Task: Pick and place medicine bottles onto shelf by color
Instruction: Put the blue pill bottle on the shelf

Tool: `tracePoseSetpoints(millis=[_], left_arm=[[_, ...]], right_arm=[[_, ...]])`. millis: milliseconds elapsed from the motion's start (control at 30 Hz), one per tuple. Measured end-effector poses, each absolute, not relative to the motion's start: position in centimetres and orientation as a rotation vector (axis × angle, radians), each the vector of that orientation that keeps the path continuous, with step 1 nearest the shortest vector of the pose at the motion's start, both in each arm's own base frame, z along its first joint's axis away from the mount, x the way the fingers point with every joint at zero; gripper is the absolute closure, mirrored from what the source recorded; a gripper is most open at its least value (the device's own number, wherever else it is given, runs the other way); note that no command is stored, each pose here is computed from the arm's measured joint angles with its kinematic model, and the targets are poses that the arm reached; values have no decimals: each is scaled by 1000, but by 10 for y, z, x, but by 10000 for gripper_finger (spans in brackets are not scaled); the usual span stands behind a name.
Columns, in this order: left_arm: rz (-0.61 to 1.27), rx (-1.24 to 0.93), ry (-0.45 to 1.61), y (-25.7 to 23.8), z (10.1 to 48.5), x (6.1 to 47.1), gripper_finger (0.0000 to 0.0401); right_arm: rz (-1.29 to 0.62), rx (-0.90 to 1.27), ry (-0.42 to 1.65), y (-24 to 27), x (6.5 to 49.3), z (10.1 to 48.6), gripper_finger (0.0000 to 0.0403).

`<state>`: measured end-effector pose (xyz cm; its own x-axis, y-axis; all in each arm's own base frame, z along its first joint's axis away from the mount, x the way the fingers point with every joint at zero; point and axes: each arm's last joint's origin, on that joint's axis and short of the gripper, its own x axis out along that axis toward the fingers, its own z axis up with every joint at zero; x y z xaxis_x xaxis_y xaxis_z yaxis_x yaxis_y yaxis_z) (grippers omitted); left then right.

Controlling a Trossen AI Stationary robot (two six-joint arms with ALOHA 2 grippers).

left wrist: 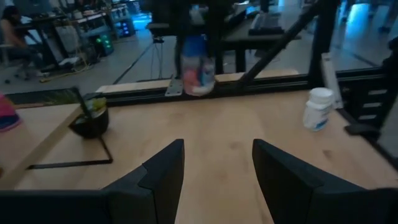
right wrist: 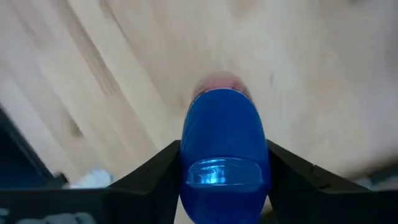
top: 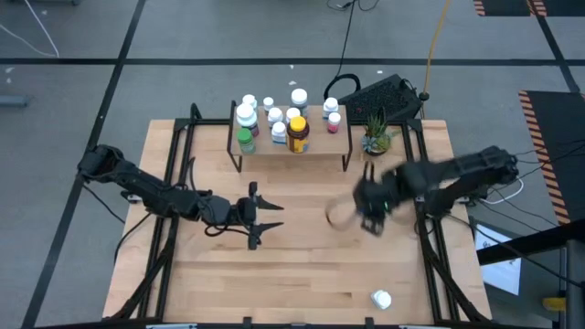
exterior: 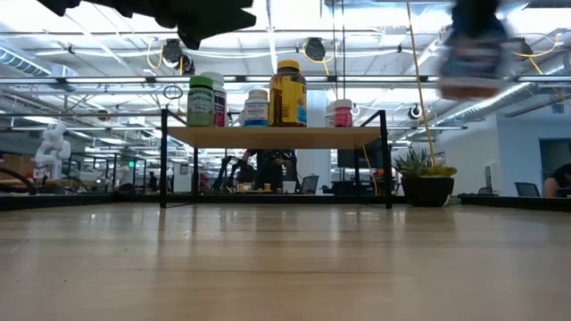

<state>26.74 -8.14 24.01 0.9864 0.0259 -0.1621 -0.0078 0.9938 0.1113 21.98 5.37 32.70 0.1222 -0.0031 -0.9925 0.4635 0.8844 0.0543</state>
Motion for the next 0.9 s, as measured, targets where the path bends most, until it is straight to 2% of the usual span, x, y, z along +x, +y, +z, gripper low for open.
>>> tracePoseSetpoints(millis=[267, 400, 500, 733, 900], left_arm=[[89, 136, 264, -64, 231, 270, 210], [114, 142, 317, -57, 226, 270, 210], [128, 141, 330, -53, 225, 270, 210], [132, 145, 358, -52, 222, 269, 210], [132, 140, 361, -52, 222, 269, 210]], right_arm=[[-346, 111, 1146, -55, 243, 384, 220], [-312, -36, 1125, -90, 263, 398, 220], [-279, -96, 1177, -109, 284, 394, 220], [-161, -98, 1433, -137, 313, 358, 220], [-133, -122, 1460, -147, 319, 347, 220]])
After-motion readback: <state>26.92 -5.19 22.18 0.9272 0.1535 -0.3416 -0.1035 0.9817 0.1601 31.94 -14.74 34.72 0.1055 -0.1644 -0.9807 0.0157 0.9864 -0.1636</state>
